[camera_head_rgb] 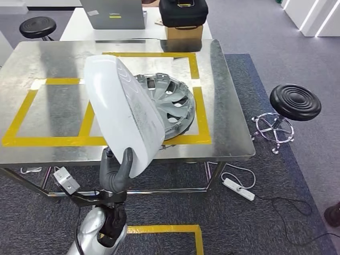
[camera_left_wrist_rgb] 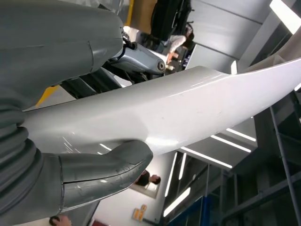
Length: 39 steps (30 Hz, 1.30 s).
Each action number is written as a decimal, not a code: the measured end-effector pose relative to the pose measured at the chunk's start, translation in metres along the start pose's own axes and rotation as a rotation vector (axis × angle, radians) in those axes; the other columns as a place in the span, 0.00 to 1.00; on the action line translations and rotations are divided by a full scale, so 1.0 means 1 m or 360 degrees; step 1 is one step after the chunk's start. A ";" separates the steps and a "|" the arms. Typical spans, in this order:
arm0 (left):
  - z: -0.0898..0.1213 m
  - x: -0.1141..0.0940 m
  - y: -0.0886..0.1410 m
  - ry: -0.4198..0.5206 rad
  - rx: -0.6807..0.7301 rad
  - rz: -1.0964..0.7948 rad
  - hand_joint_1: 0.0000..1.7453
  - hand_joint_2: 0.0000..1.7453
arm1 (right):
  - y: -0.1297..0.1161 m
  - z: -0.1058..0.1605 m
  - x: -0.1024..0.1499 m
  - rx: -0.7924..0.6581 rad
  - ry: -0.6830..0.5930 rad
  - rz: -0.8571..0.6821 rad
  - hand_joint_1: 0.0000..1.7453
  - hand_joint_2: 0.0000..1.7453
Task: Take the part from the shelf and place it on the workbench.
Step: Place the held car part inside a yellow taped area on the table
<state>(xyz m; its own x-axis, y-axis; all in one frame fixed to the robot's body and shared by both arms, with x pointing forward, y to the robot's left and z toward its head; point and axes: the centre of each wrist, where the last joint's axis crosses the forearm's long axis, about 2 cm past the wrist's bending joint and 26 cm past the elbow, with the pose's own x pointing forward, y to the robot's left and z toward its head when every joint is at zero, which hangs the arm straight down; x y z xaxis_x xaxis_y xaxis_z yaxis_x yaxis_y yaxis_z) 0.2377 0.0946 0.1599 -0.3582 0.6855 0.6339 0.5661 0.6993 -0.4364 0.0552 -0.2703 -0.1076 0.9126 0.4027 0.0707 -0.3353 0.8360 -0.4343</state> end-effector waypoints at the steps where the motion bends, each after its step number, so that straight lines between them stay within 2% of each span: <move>1: 0.000 0.000 -0.001 0.0000 -0.0003 0.0002 0.94 1.00 | 0.000 0.000 0.000 0.0000 -0.0002 0.0000 0.00 1.00; 14: 0.000 0.000 -0.001 -0.0004 0.0019 0.0029 0.94 1.00 | -0.001 0.000 0.001 -0.0078 -0.0035 0.0030 0.00 1.00; 24: -0.001 0.000 -0.003 0.0043 0.0045 0.0083 0.94 1.00 | -0.002 0.001 0.003 -0.0215 0.0047 0.0196 0.00 1.00; 35: -0.002 0.000 -0.009 0.0003 -0.0174 0.0156 0.94 1.00 | -0.001 0.001 0.005 -0.0222 0.0032 0.0244 0.00 1.00; 39: -0.003 0.000 -0.011 -0.0006 -0.0366 0.0221 0.94 1.00 | -0.002 0.001 0.007 -0.0182 -0.0005 0.0266 0.00 1.00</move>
<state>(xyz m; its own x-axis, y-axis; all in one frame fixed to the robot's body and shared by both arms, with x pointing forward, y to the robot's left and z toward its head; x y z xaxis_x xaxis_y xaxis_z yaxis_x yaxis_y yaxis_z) 0.2337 0.0868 0.1668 -0.2680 0.7726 0.5756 0.7637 0.5346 -0.3620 0.0621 -0.2684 -0.1056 0.8458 0.5334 -0.0084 -0.4531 0.7100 -0.5391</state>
